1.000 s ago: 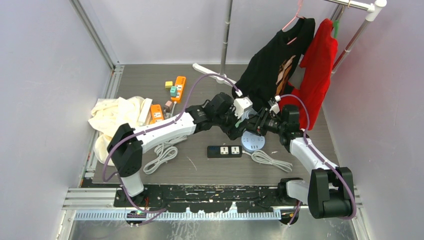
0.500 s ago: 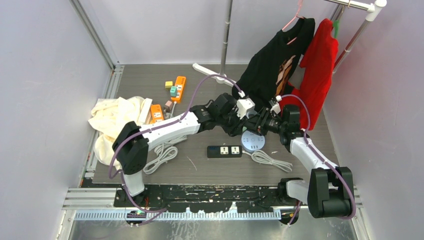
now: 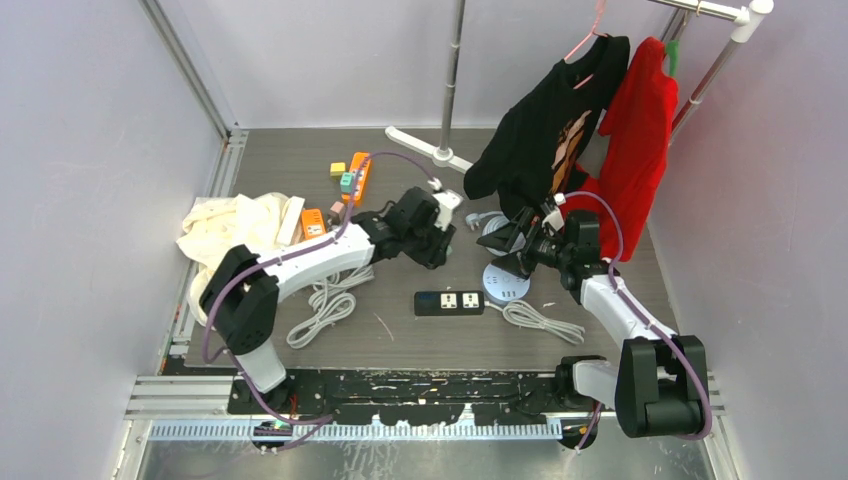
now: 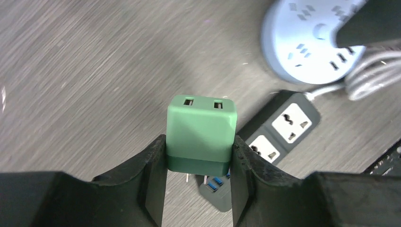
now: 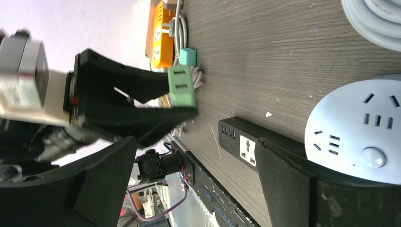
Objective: Pull the plug off the socket
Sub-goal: Place the plug at the center of the board.
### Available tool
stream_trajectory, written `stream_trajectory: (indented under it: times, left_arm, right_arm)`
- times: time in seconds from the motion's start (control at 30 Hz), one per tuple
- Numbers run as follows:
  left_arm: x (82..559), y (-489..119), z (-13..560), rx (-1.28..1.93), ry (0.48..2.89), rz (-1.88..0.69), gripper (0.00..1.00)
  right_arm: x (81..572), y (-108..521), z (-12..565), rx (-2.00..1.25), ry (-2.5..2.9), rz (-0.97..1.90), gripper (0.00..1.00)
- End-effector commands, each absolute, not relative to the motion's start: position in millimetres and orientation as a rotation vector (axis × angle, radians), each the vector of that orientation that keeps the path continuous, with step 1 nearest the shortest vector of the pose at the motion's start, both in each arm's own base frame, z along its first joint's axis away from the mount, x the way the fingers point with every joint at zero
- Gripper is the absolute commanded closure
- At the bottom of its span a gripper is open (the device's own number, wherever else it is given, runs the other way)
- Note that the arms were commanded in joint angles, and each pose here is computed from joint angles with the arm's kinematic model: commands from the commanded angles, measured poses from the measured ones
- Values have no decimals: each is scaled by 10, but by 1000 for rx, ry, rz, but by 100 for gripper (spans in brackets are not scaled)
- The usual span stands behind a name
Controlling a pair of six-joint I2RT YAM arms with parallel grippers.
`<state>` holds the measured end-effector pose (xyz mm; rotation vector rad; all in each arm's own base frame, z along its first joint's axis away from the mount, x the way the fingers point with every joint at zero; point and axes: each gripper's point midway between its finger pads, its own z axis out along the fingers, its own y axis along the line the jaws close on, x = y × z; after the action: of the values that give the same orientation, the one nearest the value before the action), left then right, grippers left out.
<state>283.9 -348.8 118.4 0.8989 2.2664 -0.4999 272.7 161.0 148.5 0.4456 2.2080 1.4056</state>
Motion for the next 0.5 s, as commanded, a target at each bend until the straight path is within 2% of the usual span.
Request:
stream_trajectory:
  times: [0.0, 0.17, 0.3, 0.47]
  left_arm:
    - [3042, -3061, 1341, 573, 2369, -532, 100]
    - [3227, -2520, 1201, 306, 2470, -371, 100]
    - [3300, -2035, 1191, 200, 2549, -48, 100]
    - [3457, -1461, 1333, 172, 2523, 402, 100]
  right_arm:
    - [2817, 1569, 1642, 401, 2148, 1366, 0]
    - [2819, 1561, 1636, 404, 2148, 1360, 0]
    - [2821, 1555, 1634, 406, 2148, 1357, 0]
    - [2826, 1551, 1609, 412, 2153, 1352, 0]
